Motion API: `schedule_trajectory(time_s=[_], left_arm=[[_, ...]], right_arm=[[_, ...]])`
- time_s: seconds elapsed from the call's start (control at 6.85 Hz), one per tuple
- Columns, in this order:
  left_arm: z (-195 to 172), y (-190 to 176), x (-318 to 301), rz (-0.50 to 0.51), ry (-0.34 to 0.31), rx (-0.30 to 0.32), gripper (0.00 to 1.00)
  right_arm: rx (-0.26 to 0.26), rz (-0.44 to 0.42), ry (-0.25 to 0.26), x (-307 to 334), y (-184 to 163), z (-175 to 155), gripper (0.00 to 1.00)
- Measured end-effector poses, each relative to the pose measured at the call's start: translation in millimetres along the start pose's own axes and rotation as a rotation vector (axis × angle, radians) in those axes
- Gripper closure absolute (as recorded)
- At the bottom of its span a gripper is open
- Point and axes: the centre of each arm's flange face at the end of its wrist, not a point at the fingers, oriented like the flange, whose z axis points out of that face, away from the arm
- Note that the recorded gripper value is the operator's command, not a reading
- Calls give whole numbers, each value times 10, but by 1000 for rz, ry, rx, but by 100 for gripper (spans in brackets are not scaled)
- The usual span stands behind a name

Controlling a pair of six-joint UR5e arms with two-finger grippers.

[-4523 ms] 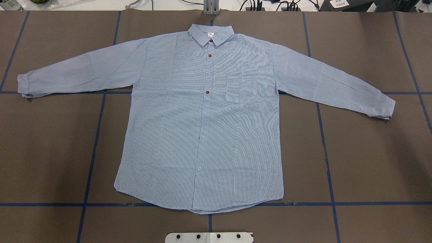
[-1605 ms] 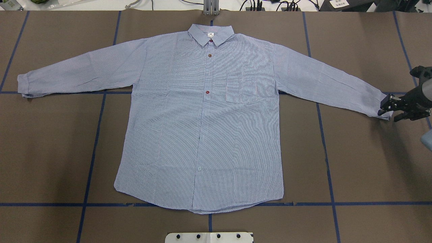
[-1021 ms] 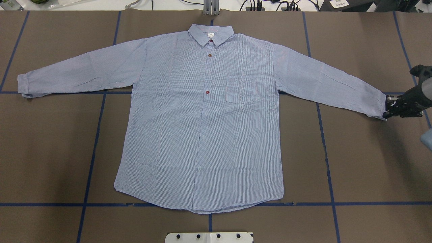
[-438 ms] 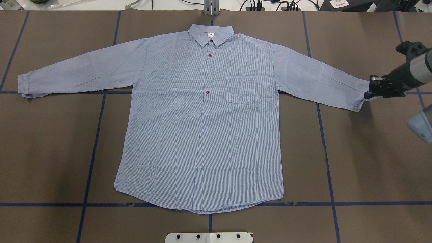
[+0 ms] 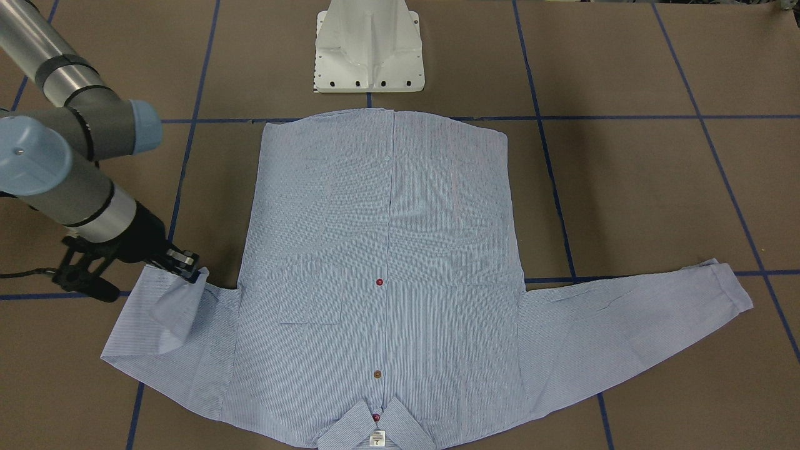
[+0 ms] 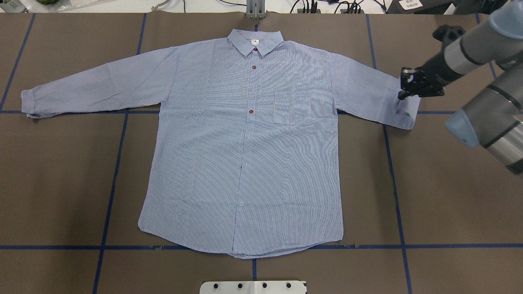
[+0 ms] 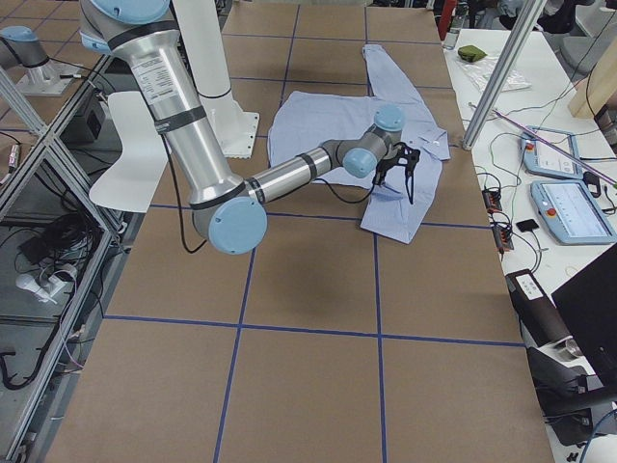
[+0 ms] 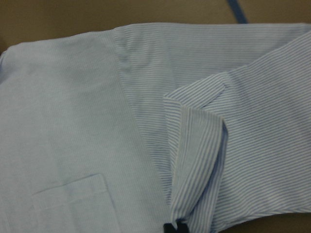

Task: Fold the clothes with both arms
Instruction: 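Carry the sleeve cuff with the right gripper across the shirt toward the collar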

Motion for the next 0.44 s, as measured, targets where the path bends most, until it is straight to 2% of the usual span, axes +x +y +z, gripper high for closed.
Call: schedule_trajectory(time_s=[0.15,0.44], left_arm=[[-1,-2,1,-11,0,0,0],[-19,-31,38,-88,23,19,0]], right_arm=[[7,18,-17,-672,185,182,100],[36,13,-109,-1617,441,369,100]])
